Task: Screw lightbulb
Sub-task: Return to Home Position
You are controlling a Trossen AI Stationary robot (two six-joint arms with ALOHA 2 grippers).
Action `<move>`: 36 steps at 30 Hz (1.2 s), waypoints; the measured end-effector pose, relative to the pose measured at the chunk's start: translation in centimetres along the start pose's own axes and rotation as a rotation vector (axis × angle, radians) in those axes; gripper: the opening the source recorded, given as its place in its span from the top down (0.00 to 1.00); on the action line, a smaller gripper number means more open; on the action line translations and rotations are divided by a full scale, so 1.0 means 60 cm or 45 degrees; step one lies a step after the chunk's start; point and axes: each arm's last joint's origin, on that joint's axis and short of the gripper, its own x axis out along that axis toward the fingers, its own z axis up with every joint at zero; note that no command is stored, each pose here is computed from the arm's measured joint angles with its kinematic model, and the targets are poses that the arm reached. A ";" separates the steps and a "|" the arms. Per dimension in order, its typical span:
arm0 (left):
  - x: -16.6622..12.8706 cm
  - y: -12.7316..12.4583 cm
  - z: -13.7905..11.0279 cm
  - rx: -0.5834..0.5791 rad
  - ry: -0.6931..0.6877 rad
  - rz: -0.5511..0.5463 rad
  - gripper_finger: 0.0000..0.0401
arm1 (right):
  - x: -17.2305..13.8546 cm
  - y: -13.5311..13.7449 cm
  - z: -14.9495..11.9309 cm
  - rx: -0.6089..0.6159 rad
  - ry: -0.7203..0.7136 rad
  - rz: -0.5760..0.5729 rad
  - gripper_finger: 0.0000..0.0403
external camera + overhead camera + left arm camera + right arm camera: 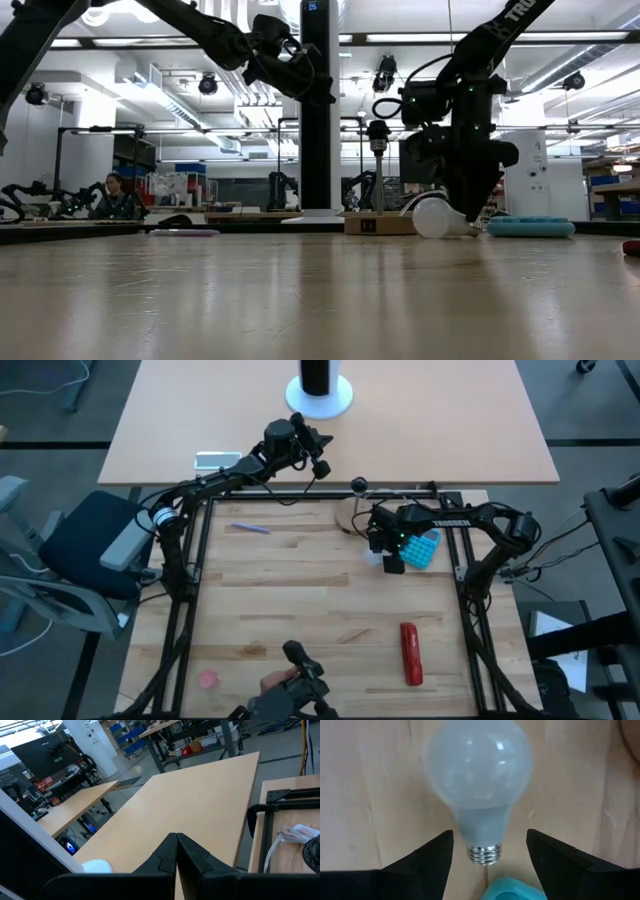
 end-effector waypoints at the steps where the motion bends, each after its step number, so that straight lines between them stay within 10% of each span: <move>1: 0.000 0.000 0.000 0.000 0.001 0.000 1.00 | 0.000 0.000 0.000 0.003 0.001 -0.002 0.38; 17: -0.031 -0.003 0.032 0.028 0.001 -0.083 1.00 | -0.110 0.031 -0.047 0.198 0.000 -0.060 0.42; 24: -0.148 -0.040 0.073 0.003 -0.295 -0.662 1.00 | -0.171 0.034 -0.032 0.135 -0.793 -0.230 0.46; 29: -0.220 -0.145 0.061 -0.069 -0.685 -0.560 1.00 | -0.201 0.022 0.031 -0.076 -1.482 -0.212 0.51; 36: -0.371 -0.198 0.070 0.087 -0.731 -0.262 1.00 | -0.194 0.073 0.061 -0.264 -1.550 0.056 0.54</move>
